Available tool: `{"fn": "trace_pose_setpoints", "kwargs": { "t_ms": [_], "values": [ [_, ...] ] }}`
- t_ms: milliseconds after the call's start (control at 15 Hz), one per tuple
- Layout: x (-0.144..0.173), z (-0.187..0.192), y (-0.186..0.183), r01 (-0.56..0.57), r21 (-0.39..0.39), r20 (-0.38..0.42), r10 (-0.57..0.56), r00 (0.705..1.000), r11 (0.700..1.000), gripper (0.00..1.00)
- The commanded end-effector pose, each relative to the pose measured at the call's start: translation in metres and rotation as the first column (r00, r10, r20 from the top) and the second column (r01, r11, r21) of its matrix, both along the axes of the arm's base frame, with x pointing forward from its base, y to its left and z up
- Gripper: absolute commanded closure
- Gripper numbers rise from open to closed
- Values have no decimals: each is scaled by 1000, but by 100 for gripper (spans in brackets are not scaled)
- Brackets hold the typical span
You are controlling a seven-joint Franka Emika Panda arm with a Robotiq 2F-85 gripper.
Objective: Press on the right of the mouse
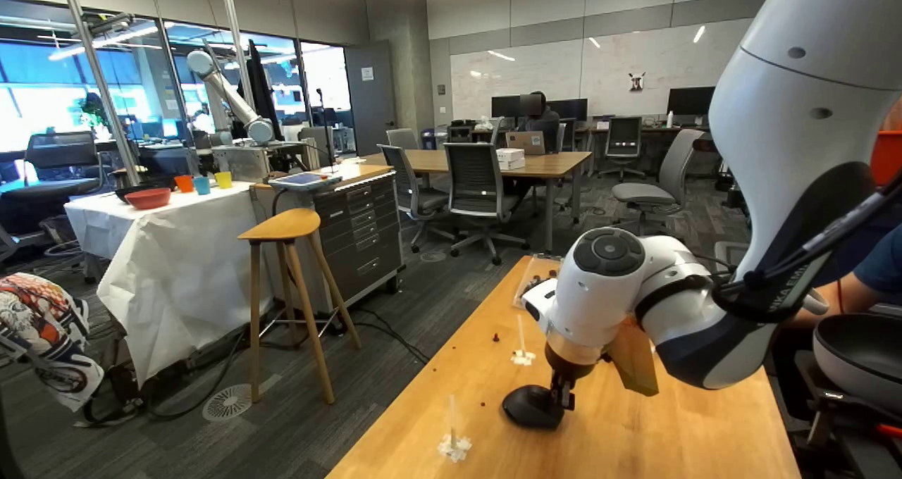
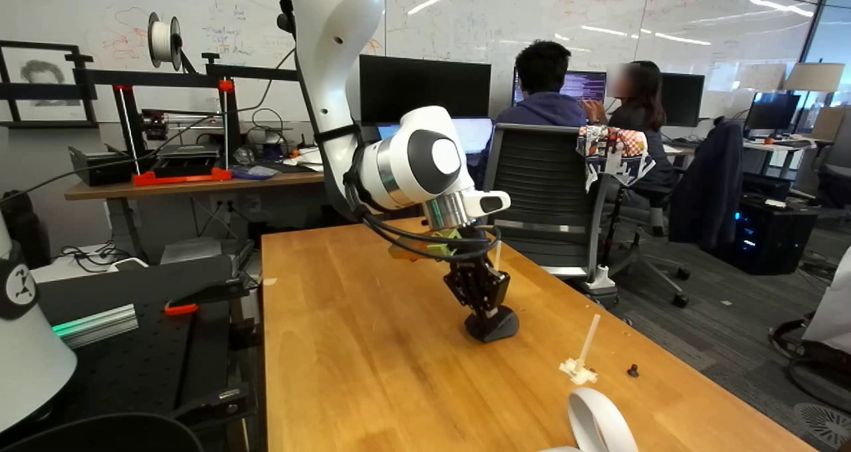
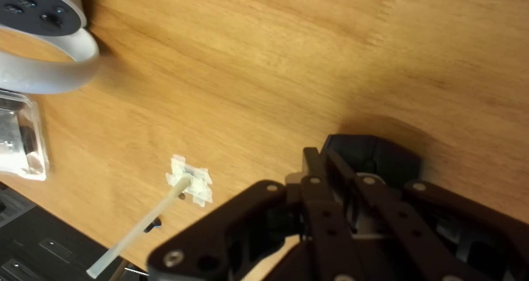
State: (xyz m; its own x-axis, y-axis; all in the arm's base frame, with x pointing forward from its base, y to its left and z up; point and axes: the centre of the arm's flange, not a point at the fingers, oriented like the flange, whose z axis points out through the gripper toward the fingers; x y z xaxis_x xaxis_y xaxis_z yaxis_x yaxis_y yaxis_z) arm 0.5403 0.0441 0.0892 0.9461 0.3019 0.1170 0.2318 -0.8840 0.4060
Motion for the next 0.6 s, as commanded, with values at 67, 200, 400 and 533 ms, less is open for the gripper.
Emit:
{"fn": "trace_pose_setpoints", "kwargs": {
  "t_ms": [67,200,400,533],
  "values": [
    [0,0,4,6,17,20,-6,1000,1000,88],
    [-1,9,5,9,45,16,-9,1000,999,89],
    [0,28,8,2,90,7,-3,1000,996,89],
    [3,42,8,2,124,7,-3,1000,992,89]
  ]
}}
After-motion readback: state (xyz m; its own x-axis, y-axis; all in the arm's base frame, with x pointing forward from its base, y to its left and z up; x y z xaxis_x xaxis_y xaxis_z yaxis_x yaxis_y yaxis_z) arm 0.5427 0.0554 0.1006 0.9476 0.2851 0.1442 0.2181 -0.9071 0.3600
